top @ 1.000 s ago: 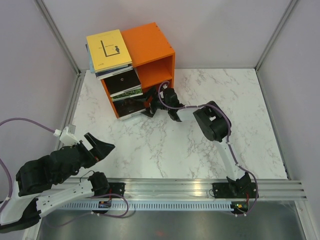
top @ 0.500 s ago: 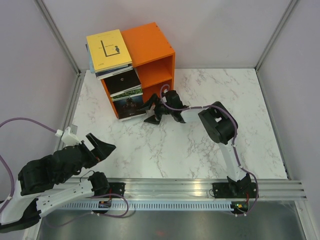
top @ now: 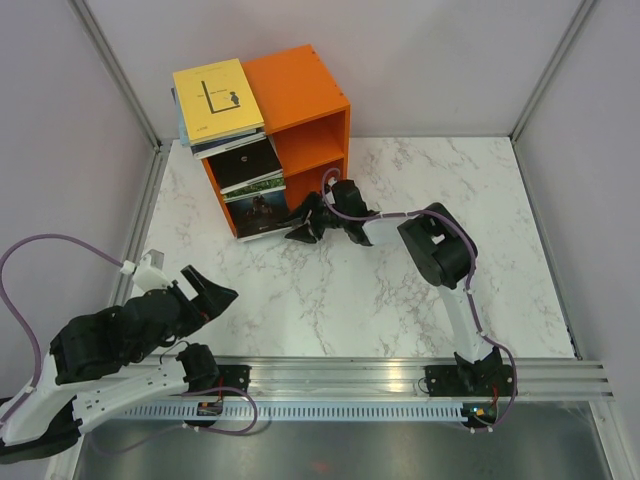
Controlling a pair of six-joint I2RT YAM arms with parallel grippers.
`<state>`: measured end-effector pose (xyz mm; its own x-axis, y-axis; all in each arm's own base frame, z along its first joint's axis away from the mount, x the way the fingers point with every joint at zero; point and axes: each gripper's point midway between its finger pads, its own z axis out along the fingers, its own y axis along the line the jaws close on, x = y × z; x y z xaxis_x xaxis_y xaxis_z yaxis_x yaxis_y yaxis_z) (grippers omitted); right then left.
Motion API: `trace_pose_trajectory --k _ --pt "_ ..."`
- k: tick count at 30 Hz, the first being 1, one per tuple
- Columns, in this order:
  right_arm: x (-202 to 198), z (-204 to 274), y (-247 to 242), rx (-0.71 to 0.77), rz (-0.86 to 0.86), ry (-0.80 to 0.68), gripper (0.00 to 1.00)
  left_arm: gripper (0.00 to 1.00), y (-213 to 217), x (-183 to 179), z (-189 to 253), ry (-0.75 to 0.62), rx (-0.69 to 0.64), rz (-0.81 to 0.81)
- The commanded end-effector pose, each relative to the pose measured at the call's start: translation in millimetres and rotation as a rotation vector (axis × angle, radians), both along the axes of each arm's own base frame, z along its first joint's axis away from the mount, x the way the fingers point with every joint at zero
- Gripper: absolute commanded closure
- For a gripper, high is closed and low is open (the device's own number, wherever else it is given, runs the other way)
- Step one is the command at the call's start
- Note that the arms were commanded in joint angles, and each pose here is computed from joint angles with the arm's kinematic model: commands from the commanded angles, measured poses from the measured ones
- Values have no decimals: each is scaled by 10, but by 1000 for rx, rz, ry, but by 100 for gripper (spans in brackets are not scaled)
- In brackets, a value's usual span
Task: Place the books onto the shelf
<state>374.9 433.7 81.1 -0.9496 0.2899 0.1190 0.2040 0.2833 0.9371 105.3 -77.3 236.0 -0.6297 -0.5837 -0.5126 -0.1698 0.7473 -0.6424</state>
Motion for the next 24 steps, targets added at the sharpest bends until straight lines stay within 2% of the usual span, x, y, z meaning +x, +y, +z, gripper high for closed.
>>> trace_pose_trajectory --k 1,13,16,17,19,20,24 --pt "136 395 132 92 6 -84 44 0 16 51 12 1 -8 48" --pt "307 261 240 99 -8 -71 50 0 -8 37 21 9 -14 39" --pt "267 447 215 180 -12 -105 50 0 -18 34 24 13 -10 34" --pt "269 668 203 259 -20 -146 50 0 -19 35 22 13 -7 33" --pt "218 810 111 324 -39 -166 49 0 -28 40 13 16 0 32" --pt "214 988 48 388 -45 -227 49 0 -31 39 10 18 0 31" --pt "85 1334 -185 535 -55 -257 44 0 -34 53 -5 16 13 33"
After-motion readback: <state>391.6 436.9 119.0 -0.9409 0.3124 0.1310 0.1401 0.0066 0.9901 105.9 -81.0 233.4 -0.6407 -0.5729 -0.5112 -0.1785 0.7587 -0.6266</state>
